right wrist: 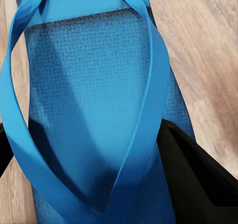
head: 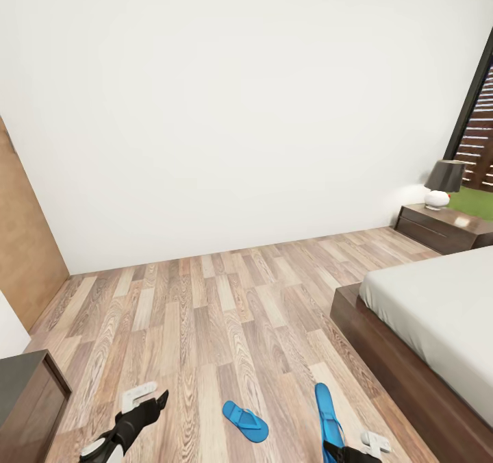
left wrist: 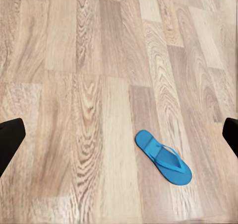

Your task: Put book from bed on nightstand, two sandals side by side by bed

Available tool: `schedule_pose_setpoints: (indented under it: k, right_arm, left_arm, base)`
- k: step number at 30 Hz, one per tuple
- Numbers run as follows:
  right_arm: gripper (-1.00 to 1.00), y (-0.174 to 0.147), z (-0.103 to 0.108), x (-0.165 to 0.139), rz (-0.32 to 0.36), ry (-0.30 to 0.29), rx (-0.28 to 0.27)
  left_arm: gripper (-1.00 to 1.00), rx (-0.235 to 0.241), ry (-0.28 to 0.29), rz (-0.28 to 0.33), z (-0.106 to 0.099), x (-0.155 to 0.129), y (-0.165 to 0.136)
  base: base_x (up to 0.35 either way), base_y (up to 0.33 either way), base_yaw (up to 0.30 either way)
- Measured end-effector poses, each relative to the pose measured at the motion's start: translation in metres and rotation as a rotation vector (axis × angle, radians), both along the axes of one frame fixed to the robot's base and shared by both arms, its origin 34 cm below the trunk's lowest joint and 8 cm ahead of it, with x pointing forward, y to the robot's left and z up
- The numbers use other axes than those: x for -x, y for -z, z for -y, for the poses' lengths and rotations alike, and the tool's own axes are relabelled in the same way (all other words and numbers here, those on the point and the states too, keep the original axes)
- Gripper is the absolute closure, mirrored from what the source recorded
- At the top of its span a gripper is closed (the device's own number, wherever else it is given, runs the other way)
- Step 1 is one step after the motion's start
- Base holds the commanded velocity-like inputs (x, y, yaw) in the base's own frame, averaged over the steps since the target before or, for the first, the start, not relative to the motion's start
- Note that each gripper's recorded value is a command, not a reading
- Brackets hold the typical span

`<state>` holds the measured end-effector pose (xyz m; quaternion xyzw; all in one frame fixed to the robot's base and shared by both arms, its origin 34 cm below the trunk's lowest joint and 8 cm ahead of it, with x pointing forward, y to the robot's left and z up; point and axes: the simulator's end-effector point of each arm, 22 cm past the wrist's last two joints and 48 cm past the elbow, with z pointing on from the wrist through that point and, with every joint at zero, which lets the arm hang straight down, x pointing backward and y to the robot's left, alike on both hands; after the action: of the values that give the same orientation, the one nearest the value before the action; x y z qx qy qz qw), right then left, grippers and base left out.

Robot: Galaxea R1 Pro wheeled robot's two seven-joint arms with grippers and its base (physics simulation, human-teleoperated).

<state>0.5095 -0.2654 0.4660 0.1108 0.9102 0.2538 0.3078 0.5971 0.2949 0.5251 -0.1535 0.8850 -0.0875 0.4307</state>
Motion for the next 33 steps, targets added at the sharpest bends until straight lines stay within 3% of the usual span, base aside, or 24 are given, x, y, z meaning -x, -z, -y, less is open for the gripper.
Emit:
schedule_pose_setpoints:
  k: [7,33]
  right_arm:
    - [1.00,-0.0006,-0.0009,0.0001,0.002,-0.003,-0.004]
    - [1.00,-0.0005,-0.0012,0.0004,0.001,-0.004,-0.005]
  left_arm:
    - [-1.00,-0.005,0.034,-0.004,0.0112,0.0012,0.0015]
    - [-1.00,-0.005,0.036,-0.004,0.0130,0.0014,0.0017]
  base:
    - [0.000,0.000,-0.241]
    - [0.000,0.000,-0.299]
